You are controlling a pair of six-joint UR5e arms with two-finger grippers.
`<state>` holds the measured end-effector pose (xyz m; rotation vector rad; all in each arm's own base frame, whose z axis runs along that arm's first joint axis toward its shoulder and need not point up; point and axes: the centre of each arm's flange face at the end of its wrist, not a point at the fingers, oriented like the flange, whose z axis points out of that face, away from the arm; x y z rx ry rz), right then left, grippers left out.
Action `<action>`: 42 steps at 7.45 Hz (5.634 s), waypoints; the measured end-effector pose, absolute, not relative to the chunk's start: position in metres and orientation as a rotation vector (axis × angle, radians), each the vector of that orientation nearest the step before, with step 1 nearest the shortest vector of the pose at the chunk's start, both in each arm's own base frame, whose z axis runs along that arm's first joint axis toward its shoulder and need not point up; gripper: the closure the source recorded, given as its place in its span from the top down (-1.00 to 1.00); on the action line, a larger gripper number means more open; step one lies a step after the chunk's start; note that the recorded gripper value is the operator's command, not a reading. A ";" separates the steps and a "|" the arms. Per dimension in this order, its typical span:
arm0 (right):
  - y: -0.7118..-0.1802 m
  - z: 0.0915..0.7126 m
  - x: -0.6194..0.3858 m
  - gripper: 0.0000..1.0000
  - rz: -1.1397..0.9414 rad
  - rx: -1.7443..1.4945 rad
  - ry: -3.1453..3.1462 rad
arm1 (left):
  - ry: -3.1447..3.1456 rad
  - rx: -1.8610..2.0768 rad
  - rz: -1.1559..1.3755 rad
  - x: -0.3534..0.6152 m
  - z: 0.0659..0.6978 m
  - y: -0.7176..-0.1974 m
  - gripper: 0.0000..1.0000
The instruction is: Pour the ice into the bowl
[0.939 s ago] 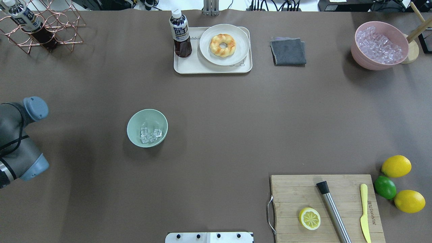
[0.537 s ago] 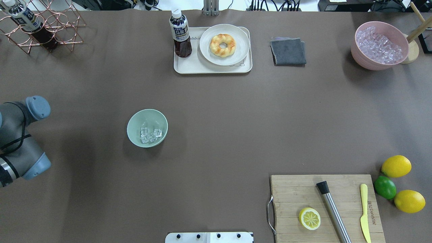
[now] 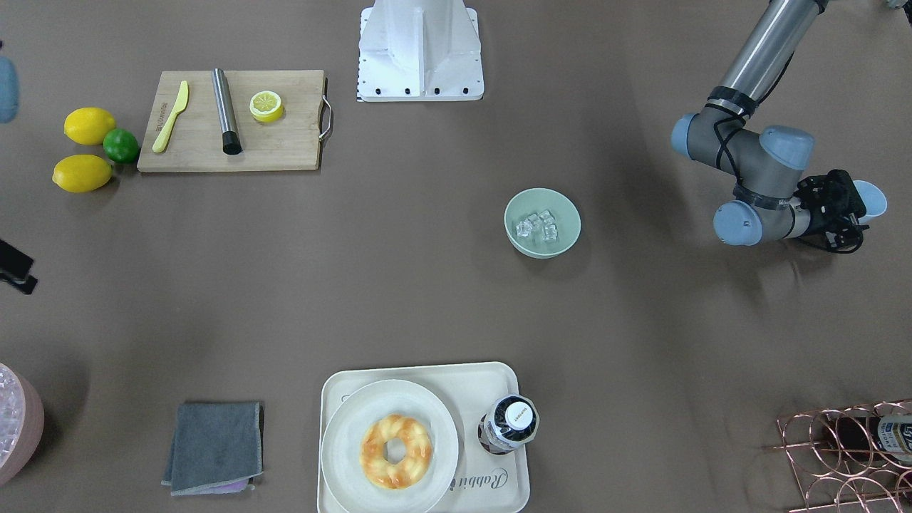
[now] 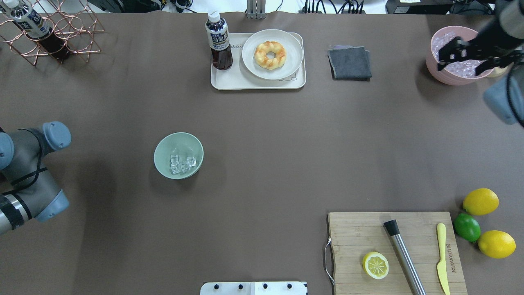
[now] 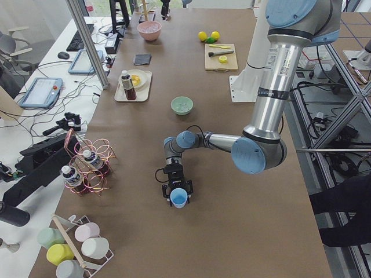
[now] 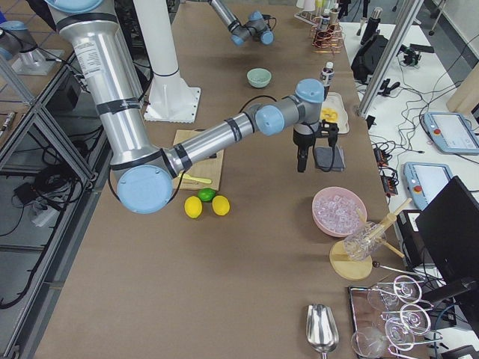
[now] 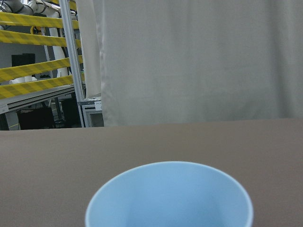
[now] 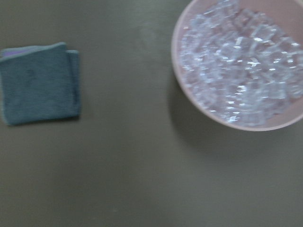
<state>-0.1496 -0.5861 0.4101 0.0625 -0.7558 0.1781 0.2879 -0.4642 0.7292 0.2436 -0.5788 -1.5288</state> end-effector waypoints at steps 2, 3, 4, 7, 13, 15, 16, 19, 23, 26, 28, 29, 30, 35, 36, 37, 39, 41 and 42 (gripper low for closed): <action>-0.564 0.304 -0.292 0.99 0.244 0.071 -0.764 | -0.554 0.240 -1.522 0.296 0.717 -0.472 0.94; -0.544 0.253 -0.362 0.99 0.251 0.078 -0.761 | -0.544 0.235 -1.511 0.301 0.709 -0.476 0.94; -0.518 0.205 -0.428 0.98 0.249 0.085 -0.766 | -0.541 0.232 -1.502 0.304 0.704 -0.479 0.94; -0.449 0.110 -0.570 0.98 0.161 0.098 -0.787 | -0.554 0.231 -1.497 0.308 0.683 -0.480 0.94; -0.381 0.077 -0.730 0.65 0.048 0.158 -0.784 | -0.457 0.142 -1.427 0.321 0.528 -0.436 0.94; -0.384 0.078 -0.735 -0.18 0.051 0.163 -0.783 | -0.367 0.073 -1.313 0.275 0.479 -0.463 0.94; -0.389 0.080 -0.734 -0.19 0.056 0.165 -0.780 | -0.307 0.047 -1.260 0.241 0.467 -0.488 0.94; -0.406 0.093 -0.732 -1.00 0.074 0.165 -0.769 | -0.127 0.015 -1.105 0.120 0.483 -0.538 0.94; -0.424 0.094 -0.726 -1.00 0.093 0.167 -0.807 | 0.119 -0.049 -0.861 -0.054 0.579 -0.542 0.94; -0.463 0.083 -0.689 -1.00 0.110 0.127 -0.850 | 0.313 -0.090 -0.691 -0.147 0.660 -0.522 0.94; -0.499 0.087 -0.644 -1.00 0.093 0.107 -0.880 | 0.481 -0.098 -0.623 -0.177 0.669 -0.528 0.94; -0.516 0.094 -0.613 -1.00 0.066 0.108 -0.886 | 0.538 -0.085 -0.601 -0.187 0.666 -0.531 0.95; -0.528 0.112 -0.578 -1.00 0.021 0.129 -0.881 | 0.596 -0.046 -0.569 -0.190 0.653 -0.531 0.94; -0.573 0.290 -0.358 -1.00 -0.131 0.162 -0.828 | 0.758 0.055 -0.378 -0.122 0.621 -0.520 0.94; -0.580 0.329 -0.312 -1.00 -0.152 0.155 -0.817 | 0.776 0.073 -0.325 -0.101 0.619 -0.523 0.94; -0.585 0.368 -0.266 -1.00 -0.172 0.147 -0.811 | 0.812 0.079 -0.279 -0.081 0.615 -0.525 0.94; -0.585 0.439 -0.195 -1.00 -0.211 0.148 -0.820 | 0.895 0.077 -0.220 -0.060 0.605 -0.526 0.94; -0.582 0.512 -0.132 -1.00 -0.251 0.154 -0.831 | 0.917 0.088 -0.159 -0.052 0.606 -0.518 0.94; -0.578 0.546 -0.104 -1.00 -0.264 0.148 -0.839 | 0.919 0.086 -0.150 -0.052 0.608 -0.513 0.94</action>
